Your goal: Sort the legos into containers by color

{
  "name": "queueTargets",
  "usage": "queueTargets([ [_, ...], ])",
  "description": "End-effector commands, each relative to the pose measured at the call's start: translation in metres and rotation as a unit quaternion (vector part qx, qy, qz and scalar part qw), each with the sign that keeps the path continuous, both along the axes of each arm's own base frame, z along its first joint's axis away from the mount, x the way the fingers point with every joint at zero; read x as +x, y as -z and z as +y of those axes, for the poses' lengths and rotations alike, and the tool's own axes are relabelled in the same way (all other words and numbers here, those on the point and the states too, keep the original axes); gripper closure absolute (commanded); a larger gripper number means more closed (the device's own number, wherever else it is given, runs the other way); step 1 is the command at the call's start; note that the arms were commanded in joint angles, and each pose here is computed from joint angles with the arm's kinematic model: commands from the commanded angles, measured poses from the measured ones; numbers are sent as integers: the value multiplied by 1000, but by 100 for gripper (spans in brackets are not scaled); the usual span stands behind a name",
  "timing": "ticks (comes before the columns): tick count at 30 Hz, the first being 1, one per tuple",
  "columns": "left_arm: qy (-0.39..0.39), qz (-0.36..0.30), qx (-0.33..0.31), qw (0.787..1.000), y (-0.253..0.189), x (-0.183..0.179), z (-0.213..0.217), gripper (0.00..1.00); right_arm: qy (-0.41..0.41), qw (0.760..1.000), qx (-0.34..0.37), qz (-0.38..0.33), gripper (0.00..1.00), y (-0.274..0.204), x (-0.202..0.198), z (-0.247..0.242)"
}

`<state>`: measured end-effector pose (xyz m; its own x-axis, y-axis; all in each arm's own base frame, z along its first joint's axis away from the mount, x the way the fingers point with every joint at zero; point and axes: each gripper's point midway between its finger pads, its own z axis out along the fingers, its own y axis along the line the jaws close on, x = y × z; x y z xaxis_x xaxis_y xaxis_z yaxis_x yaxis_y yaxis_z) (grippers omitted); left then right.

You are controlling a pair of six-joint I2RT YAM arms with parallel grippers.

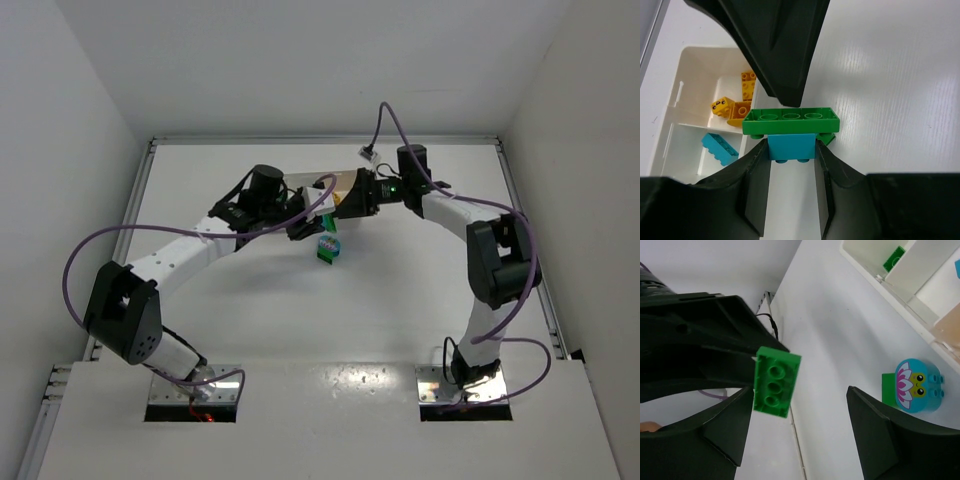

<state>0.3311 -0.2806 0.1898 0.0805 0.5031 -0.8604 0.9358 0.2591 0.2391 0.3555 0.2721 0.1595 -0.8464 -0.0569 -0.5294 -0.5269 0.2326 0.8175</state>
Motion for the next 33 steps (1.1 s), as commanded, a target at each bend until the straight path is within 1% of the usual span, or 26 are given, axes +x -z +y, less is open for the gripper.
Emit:
queueTargets([
  [1, -4, -32, -11, 999, -19, 9, -3, 85, -18, 998, 29, -48, 23, -38, -6, -5],
  [3, -1, -37, -9, 999, -19, 9, -2, 85, -17, 998, 29, -48, 22, -38, -6, -5],
  [5, -1, -33, -6, 999, -15, 8, -2, 85, -12, 998, 30, -46, 17, -41, -3, -8],
  [11, 1, -33, -13, 999, -19, 12, -6, 85, -27, 998, 32, -55, 17, -46, -8, 3],
  [15, 7, -40, -24, 999, -26, 14, -14, 85, -11, 999, 16, -43, 17, -35, -1, 2],
  [25, 14, -39, -20, 999, -20, 18, -21, 85, -20, 998, 20, -56, 17, -41, 0, 11],
  [26, 14, -43, -22, 999, -22, 19, -22, 85, -20, 999, 17, -47, 18, -37, -2, 10],
  [33, 23, -47, -25, 998, -27, 20, -32, 85, -14, 998, -3, -54, 44, -25, 3, 12],
])
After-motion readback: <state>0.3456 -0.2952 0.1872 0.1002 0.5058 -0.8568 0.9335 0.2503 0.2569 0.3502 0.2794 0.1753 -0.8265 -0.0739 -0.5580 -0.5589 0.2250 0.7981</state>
